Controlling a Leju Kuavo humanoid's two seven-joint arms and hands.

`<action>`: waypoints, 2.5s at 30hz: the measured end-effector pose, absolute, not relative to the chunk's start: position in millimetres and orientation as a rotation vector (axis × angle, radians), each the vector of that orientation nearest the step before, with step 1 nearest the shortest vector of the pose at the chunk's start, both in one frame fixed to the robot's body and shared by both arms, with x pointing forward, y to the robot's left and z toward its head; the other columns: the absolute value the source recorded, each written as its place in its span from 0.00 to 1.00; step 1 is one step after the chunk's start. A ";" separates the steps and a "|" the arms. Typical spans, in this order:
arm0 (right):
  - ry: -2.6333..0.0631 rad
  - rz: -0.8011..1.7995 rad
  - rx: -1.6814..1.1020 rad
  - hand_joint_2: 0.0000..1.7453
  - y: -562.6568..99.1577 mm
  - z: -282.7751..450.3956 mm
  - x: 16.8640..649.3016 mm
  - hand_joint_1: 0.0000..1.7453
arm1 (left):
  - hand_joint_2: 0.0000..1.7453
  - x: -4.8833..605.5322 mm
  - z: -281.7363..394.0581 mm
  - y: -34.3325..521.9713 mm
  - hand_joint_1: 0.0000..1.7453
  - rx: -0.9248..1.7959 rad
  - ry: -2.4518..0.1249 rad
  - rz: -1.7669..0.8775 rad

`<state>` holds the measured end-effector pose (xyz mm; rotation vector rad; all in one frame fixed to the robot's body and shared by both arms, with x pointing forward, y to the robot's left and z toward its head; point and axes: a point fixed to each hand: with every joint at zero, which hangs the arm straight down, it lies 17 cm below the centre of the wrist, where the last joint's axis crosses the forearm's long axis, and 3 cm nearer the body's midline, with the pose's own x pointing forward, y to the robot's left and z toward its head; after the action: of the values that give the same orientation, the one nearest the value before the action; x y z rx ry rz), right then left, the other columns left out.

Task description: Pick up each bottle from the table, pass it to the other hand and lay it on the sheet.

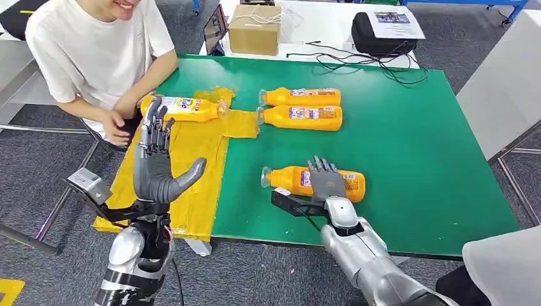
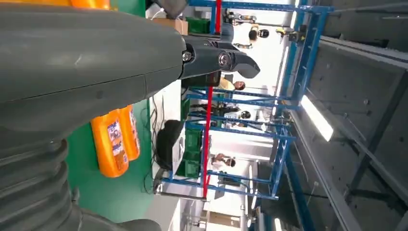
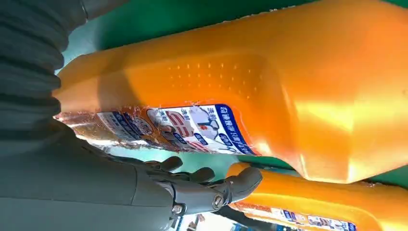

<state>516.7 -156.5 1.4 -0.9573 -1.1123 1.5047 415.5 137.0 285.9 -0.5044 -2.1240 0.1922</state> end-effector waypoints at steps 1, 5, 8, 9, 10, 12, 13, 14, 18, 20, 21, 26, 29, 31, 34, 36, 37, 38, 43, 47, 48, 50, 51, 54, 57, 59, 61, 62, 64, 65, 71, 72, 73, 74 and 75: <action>-1.108 1.503 -0.962 1.00 -157.3 1.2 516.0 0.00 | 1.00 414.7 285.9 136.6 0.00 -0.507 -2.121 0.190; -1.084 1.497 -0.988 1.00 -168.8 0.6 514.5 0.00 | 1.00 411.9 285.6 136.0 0.00 -0.516 -2.113 0.187; -1.073 1.493 -1.009 1.00 -179.7 2.0 515.8 0.00 | 1.00 410.5 284.8 136.1 0.00 -0.518 -2.111 0.187; -1.067 1.490 -1.017 1.00 -185.1 1.4 515.6 0.00 | 1.00 410.2 285.3 136.3 0.00 -0.518 -2.112 0.187; -1.065 1.484 -1.021 1.00 -189.2 0.4 514.1 0.00 | 1.00 409.8 285.3 136.2 0.00 -0.518 -2.112 0.187; -1.055 1.463 -1.032 1.00 -201.0 0.8 514.7 0.00 | 1.00 409.4 284.0 136.4 0.00 -0.517 -2.109 0.188; -1.047 1.455 -1.036 1.00 -207.1 0.6 515.3 0.00 | 1.00 409.3 283.8 136.4 0.00 -0.517 -2.109 0.188; -1.037 1.444 -1.040 1.00 -215.1 -0.1 515.9 0.00 | 1.00 409.2 283.7 135.9 0.00 -0.519 -2.108 0.187; -1.016 1.407 -1.052 1.00 -241.0 -0.2 519.4 0.00 | 1.00 408.6 284.0 133.8 0.00 -0.527 -2.107 0.184; -1.030 1.392 -1.030 1.00 -246.1 0.6 522.2 0.00 | 1.00 407.7 285.0 130.9 0.00 -0.547 -2.104 0.184; -1.042 1.387 -1.014 1.00 -246.1 0.6 523.2 0.00 | 1.00 407.6 285.8 128.9 0.00 -0.556 -2.103 0.183; -1.094 1.372 -0.940 1.00 -244.8 -1.5 526.0 0.13 | 1.00 409.9 290.0 119.2 0.00 -0.599 -2.101 0.169; -1.117 1.383 -0.888 1.00 -238.6 -5.4 525.0 0.13 | 1.00 411.5 293.5 111.9 0.00 -0.633 -2.100 0.156; -1.153 1.384 -0.864 1.00 -232.3 -4.9 525.0 0.13 | 1.00 413.6 295.1 107.4 0.00 -0.651 -2.098 0.150; -1.162 1.383 -0.856 1.00 -230.3 -6.0 524.6 0.79 | 1.00 415.3 295.8 102.9 0.00 -0.659 -2.097 0.140; -1.160 1.382 -0.854 1.00 -230.6 -7.0 524.6 1.00 | 1.00 415.8 296.2 100.4 0.00 -0.664 -2.096 0.134; -1.165 1.385 -0.847 1.00 -228.7 -7.0 524.6 1.00 | 1.00 416.3 296.4 100.0 0.00 -0.667 -2.096 0.136; -1.177 1.386 -0.834 1.00 -226.5 -6.9 524.3 1.00 | 1.00 417.0 296.7 99.8 0.00 -0.671 -2.096 0.138; -1.279 1.384 -0.725 1.00 -208.3 -5.1 519.5 1.00 | 1.00 419.9 300.1 92.9 0.00 -0.696 -2.096 0.130; -1.237 1.388 -0.700 1.00 -208.8 -11.7 518.7 1.00 | 1.00 421.3 299.8 86.7 0.00 -0.712 -2.088 0.120; -1.209 1.396 -0.691 1.00 -210.7 -14.5 518.8 1.00 | 1.00 421.5 299.6 85.7 0.00 -0.714 -2.087 0.118; -1.171 1.407 -0.671 1.00 -212.1 -19.0 518.0 1.00 | 1.00 421.9 298.8 82.9 0.00 -0.718 -2.083 0.112; -1.165 1.408 -0.669 1.00 -212.6 -19.6 518.0 1.00 | 1.00 421.8 297.9 81.7 0.00 -0.719 -2.080 0.110; -1.138 1.409 -0.658 1.00 -214.7 -22.2 518.0 1.00 | 1.00 421.8 296.8 79.1 0.00 -0.723 -2.076 0.104; -1.106 1.412 -0.624 1.00 -215.6 -27.2 515.5 1.00 | 1.00 423.0 294.6 77.2 0.00 -0.723 -2.069 0.099; -1.152 1.379 -0.573 1.00 -209.0 -25.0 514.0 1.00 | 1.00 423.0 294.1 77.6 0.00 -0.717 -2.074 0.101; -1.258 1.271 -0.458 1.00 -196.5 -18.9 509.8 1.00 | 1.00 423.6 291.2 80.4 0.00 -0.670 -2.088 0.100; -1.317 1.201 -0.408 1.00 -190.6 -15.7 506.2 1.00 | 1.00 423.7 286.6 82.4 0.00 -0.647 -2.083 0.109; -1.425 1.056 -0.327 1.00 -177.7 -7.5 498.2 1.00 | 1.00 421.7 268.4 85.9 0.00 -0.619 -2.031 0.139; -1.474 0.962 -0.277 1.00 -172.4 -2.3 493.8 1.00 | 1.00 419.2 255.0 87.7 0.00 -0.611 -1.991 0.158; -1.615 0.587 -0.134 1.00 -159.0 23.4 469.1 1.00 | 1.00 400.7 187.2 96.5 0.00 -0.561 -1.792 0.264; -1.637 0.524 -0.107 1.00 -156.7 29.9 463.3 1.00 | 1.00 396.0 176.0 98.5 0.00 -0.544 -1.767 0.275; -1.653 0.480 -0.089 1.00 -154.4 36.4 459.0 1.00 | 1.00 392.0 167.8 99.7 0.00 -0.531 -1.749 0.284; -1.669 0.454 -0.079 1.00 -152.7 41.9 455.2 1.00 | 1.00 388.5 162.2 100.7 0.00 -0.522 -1.739 0.290; -1.697 0.421 -0.068 1.00 -151.8 51.8 453.1 1.00 | 1.00 384.8 158.8 101.5 0.00 -0.510 -1.740 0.291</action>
<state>453.1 -151.8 51.8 -0.0676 -1.6965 0.4209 384.8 101.5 158.8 -0.5101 -1.7401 0.2912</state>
